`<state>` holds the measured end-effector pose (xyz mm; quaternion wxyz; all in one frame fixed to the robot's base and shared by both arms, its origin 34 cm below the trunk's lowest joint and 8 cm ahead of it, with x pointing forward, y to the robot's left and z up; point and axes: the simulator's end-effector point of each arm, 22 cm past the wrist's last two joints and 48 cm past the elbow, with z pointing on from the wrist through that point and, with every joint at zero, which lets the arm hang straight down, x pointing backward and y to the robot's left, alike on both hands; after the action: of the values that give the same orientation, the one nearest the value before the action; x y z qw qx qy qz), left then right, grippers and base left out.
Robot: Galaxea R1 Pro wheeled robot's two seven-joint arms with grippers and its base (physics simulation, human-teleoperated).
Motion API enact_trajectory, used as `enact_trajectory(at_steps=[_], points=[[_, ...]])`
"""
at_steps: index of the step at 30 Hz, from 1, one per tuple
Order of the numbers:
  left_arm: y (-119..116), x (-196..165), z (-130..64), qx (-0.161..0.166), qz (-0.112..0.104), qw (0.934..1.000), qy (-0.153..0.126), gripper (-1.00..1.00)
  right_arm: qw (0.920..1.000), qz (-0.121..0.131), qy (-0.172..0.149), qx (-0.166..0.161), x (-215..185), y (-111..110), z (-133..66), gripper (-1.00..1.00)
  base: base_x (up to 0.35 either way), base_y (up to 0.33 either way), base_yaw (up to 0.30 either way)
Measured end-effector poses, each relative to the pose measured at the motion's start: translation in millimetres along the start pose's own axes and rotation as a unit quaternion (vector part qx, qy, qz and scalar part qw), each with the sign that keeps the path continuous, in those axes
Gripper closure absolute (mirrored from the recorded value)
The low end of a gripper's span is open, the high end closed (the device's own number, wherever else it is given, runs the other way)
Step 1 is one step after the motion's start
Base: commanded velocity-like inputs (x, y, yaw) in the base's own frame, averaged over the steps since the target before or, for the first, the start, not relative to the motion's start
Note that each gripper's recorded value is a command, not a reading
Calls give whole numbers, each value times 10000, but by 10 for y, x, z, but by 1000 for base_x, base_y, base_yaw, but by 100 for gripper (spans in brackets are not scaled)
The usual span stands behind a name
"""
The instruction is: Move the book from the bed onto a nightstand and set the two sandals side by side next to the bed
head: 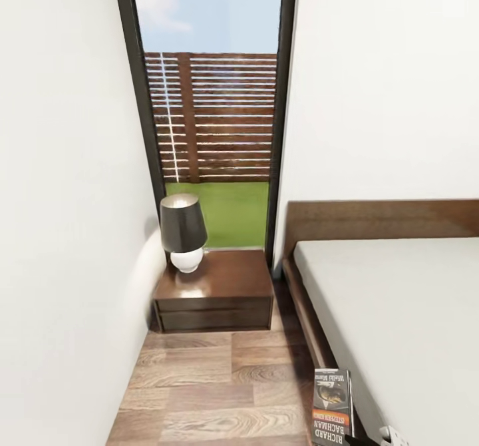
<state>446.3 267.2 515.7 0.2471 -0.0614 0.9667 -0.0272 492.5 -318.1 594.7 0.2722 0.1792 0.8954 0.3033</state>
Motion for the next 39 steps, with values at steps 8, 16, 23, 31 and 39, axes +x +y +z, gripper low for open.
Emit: enact_trajectory(at_steps=[8,16,23,31,39], points=[[0,1,0,0,-1,10000,1,-100,10000,-3,-3,-2,-3,1,1,100,331,0,0],[0,1,0,-1,-2,10000,2,-100,10000,-3,-4,-2,-3,1,1,100,331,0,0],[0,0,0,0,-2,10000,1,-100,10000,-2,-2,-1,-2,1,0,100,331,0,0],[0,0,0,0,-2,10000,0,-100,10000,-4,-1,-1,-1,1,0,100,331,0,0],[0,0,2,-1,-3,10000,1,-100,10000,11,-15,-1,-8,0,2,100,261,0,0]])
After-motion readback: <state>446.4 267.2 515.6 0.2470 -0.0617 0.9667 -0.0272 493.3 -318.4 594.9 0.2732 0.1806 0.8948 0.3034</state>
